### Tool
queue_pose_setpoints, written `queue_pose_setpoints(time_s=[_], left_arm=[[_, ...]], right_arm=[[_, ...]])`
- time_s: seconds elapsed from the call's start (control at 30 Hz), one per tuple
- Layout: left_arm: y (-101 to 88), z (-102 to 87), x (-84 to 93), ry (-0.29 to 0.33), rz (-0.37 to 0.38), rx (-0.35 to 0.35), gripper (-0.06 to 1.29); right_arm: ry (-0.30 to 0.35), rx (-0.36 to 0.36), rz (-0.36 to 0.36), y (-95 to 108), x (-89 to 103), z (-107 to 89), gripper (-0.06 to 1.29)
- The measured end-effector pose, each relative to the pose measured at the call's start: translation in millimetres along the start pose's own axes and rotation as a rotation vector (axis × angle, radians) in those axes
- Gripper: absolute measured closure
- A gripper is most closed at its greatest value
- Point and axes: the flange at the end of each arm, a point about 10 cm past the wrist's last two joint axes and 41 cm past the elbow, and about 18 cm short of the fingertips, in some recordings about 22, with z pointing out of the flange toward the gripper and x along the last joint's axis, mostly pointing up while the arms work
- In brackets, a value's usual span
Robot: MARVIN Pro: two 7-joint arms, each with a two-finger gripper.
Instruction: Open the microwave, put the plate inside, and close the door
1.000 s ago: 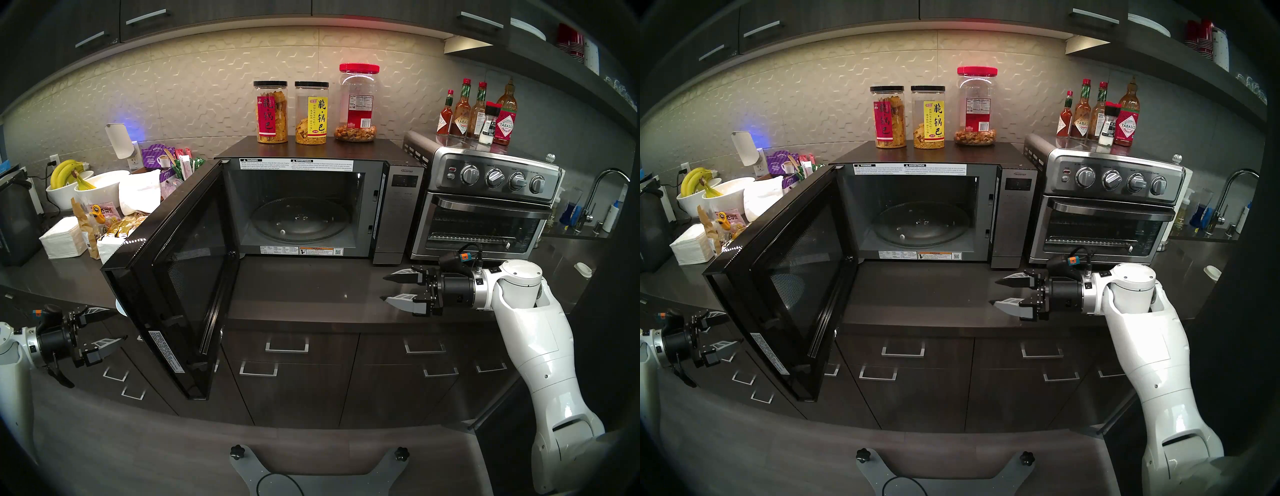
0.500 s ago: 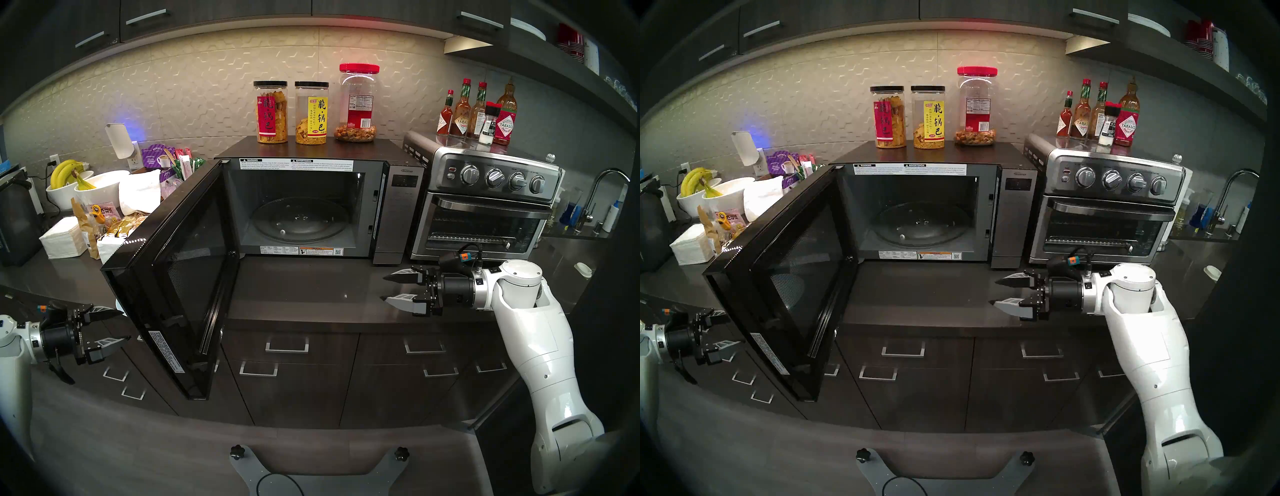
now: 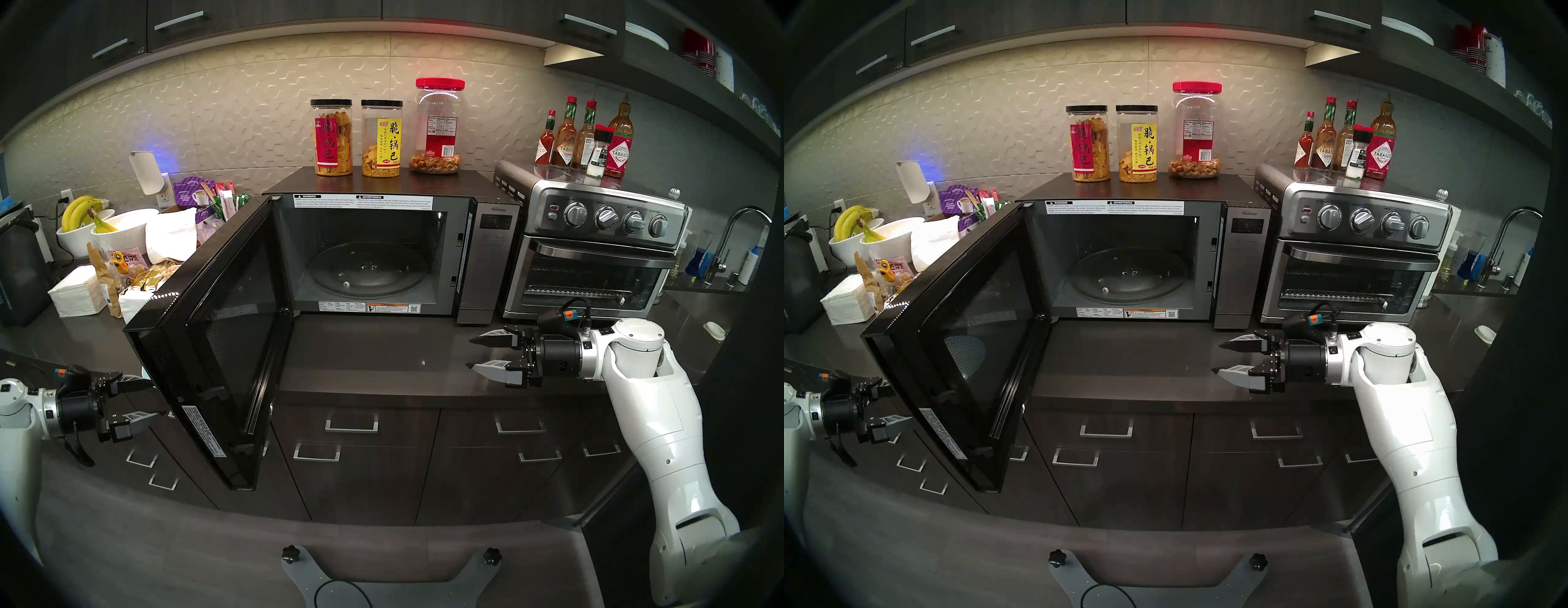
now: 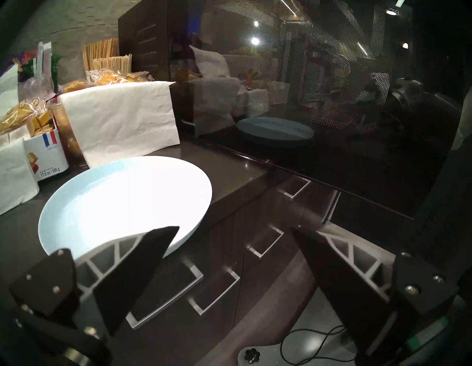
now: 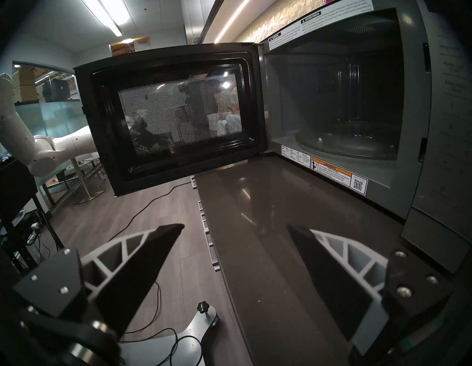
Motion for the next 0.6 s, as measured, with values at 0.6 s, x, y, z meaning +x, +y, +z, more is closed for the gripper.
queue_pose_setpoints(time_s=[0.6], left_arm=[[-7.6, 11.6, 2.0, -0.009, 0.034, -0.012, -0.03]], right_arm=[[0.0, 0.0, 0.0, 0.0, 0.0, 0.0, 0.06]])
